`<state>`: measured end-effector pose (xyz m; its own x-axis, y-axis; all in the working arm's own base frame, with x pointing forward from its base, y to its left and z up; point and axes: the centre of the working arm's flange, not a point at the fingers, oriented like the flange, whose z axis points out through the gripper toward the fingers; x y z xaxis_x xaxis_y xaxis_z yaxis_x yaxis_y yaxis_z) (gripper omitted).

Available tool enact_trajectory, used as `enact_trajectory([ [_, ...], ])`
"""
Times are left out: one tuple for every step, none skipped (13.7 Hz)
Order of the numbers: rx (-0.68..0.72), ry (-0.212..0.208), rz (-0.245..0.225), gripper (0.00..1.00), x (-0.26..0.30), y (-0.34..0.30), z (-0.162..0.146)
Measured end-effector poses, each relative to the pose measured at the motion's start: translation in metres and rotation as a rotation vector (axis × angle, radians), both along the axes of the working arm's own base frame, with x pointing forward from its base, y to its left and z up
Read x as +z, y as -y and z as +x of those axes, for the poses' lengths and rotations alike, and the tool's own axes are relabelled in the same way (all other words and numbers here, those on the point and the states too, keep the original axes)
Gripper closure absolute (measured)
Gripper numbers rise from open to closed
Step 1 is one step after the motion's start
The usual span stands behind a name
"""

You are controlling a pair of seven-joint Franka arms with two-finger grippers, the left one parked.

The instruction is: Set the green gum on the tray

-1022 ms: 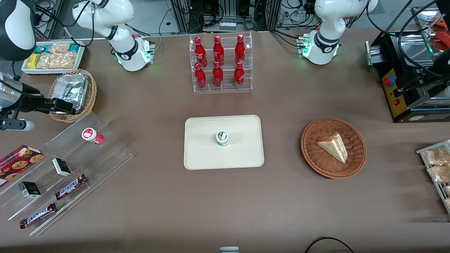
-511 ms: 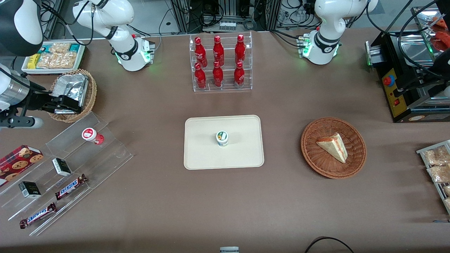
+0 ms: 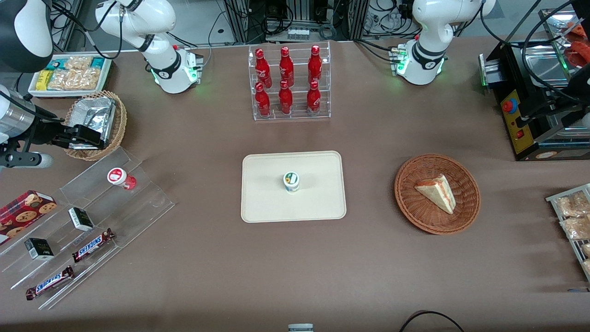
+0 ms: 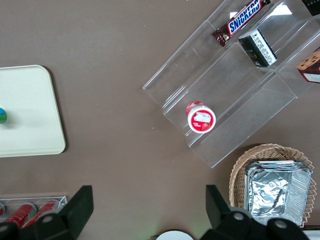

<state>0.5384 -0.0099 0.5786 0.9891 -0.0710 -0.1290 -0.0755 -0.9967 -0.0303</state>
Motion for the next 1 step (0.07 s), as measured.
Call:
enact_trajectory([
  [0.001, 0.000, 0.000, 0.00, 0.0000, -0.0004, 0.0000],
])
